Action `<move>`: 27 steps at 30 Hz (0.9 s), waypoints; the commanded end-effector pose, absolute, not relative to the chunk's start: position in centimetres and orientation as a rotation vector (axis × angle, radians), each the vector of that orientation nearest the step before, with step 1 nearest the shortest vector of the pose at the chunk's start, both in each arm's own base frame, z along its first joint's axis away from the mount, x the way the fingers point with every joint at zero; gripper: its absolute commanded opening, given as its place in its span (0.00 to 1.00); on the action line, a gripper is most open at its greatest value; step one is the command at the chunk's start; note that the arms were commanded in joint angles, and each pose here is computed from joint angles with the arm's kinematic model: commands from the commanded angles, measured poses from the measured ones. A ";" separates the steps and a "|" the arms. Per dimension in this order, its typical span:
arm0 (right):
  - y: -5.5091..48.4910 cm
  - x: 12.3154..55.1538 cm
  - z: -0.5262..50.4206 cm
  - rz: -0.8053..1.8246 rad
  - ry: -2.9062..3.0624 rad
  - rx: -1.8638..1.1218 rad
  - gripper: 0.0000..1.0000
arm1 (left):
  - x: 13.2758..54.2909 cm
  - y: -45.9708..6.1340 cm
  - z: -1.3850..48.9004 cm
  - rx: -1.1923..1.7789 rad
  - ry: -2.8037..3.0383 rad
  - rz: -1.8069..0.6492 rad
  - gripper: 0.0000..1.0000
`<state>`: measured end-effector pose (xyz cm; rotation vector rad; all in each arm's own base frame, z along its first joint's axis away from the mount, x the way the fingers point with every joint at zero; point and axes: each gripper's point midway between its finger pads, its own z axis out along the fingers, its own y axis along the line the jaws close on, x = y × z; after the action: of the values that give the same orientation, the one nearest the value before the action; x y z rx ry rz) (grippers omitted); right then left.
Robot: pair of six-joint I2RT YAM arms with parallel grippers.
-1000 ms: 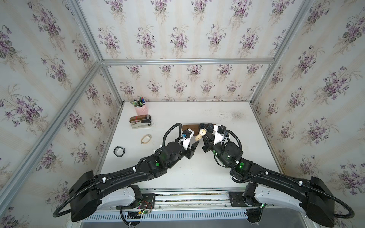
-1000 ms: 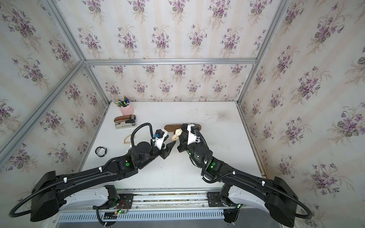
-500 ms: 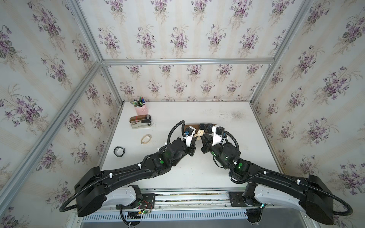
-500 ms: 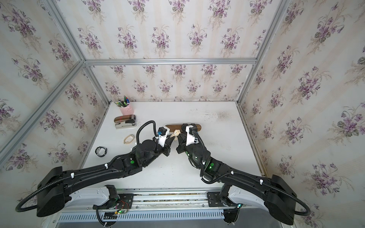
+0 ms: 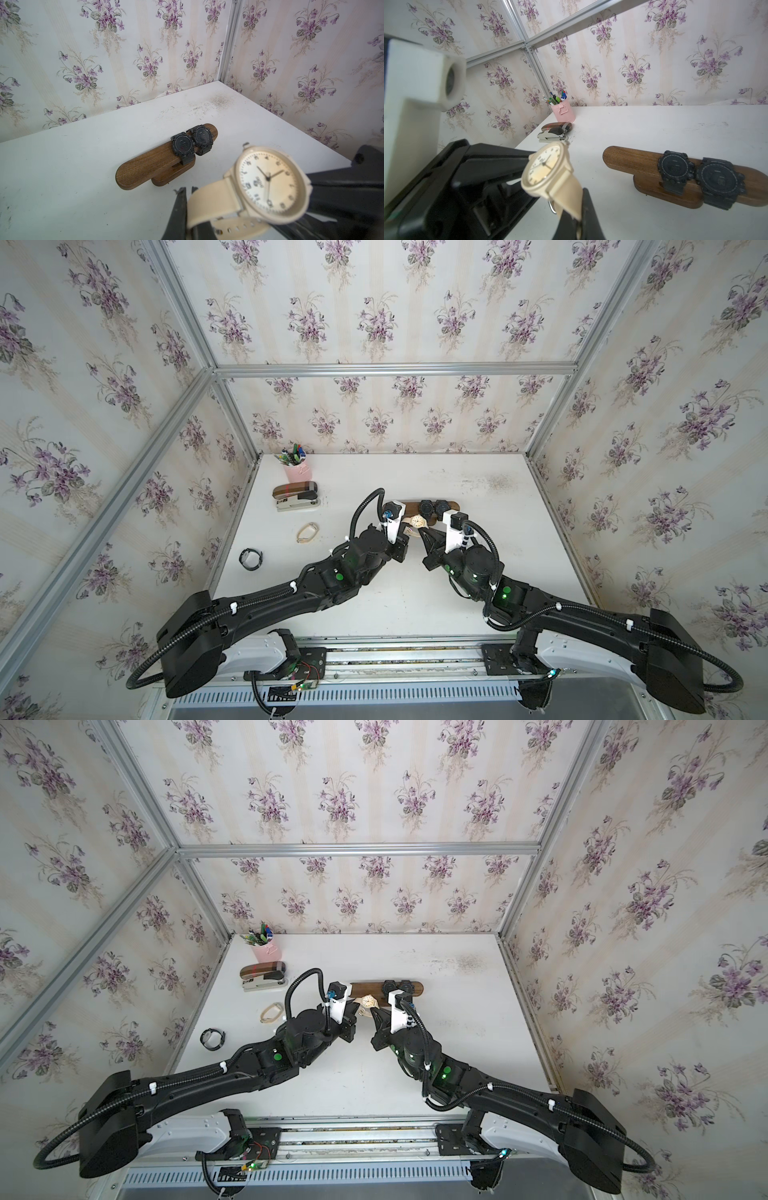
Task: Place watch on stand
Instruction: Pick up the watch at the center of the board.
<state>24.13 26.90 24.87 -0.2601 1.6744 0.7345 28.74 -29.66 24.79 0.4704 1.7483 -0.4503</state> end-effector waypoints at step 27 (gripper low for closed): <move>27.9 21.2 26.0 0.764 1.813 -0.501 0.54 | 26.7 -32.6 22.6 0.939 1.669 -0.586 0.02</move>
<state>21.36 27.70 26.18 -0.5144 1.7740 0.7404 27.15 -32.19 22.13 0.8950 1.7006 -0.5712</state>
